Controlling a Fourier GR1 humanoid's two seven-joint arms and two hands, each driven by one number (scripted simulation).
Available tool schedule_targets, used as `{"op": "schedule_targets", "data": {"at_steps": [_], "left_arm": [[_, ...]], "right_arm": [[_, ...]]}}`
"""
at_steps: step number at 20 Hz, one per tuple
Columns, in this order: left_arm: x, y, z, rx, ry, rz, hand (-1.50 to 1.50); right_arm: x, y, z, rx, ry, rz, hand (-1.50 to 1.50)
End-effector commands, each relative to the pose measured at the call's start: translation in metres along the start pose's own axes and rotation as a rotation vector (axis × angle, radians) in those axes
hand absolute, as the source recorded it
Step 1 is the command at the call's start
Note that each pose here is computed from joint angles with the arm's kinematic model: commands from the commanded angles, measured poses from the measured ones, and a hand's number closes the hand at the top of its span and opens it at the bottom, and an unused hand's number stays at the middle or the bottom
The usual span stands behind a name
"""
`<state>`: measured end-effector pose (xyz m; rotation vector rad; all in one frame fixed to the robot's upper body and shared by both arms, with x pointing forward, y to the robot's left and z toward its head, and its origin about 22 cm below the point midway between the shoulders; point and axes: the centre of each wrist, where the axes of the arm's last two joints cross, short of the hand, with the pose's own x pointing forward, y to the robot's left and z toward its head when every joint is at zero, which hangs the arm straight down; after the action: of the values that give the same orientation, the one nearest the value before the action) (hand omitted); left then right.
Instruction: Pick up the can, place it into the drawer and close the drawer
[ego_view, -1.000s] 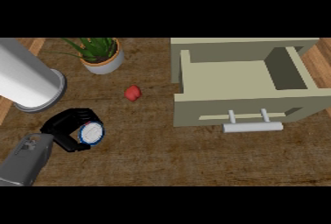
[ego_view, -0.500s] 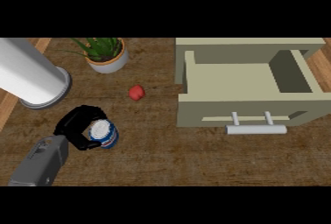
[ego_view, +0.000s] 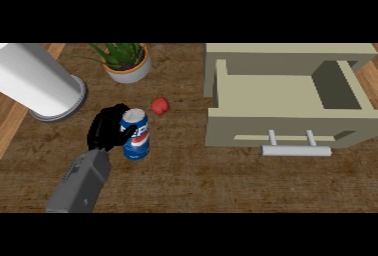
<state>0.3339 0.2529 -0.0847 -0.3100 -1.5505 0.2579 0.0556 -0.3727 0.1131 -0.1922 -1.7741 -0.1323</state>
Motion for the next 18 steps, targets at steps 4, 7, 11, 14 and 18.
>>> {"op": "schedule_targets", "data": {"at_steps": [4,7,11,14,18], "left_arm": [[0.044,-0.058,-0.019,-0.019,-0.091,-0.051,1.5],[0.086,-0.085,-0.03,-0.015,-0.119,-0.051,1.5],[0.11,-0.113,-0.019,-0.03,-0.112,-0.076,1.5],[0.145,-0.129,-0.02,-0.032,-0.138,-0.091,1.5],[0.143,-0.157,-0.014,-0.041,-0.153,-0.111,1.5]], "right_arm": [[0.016,-0.002,0.009,-0.008,0.006,-0.009,-1.5],[0.008,0.006,0.009,-0.007,0.009,0.004,-1.5],[0.006,0.004,0.003,-0.007,0.003,-0.004,-1.5],[0.004,0.013,-0.006,-0.003,0.006,-0.005,-1.5],[0.008,0.018,-0.007,0.0,0.023,-0.013,-1.5]]}}
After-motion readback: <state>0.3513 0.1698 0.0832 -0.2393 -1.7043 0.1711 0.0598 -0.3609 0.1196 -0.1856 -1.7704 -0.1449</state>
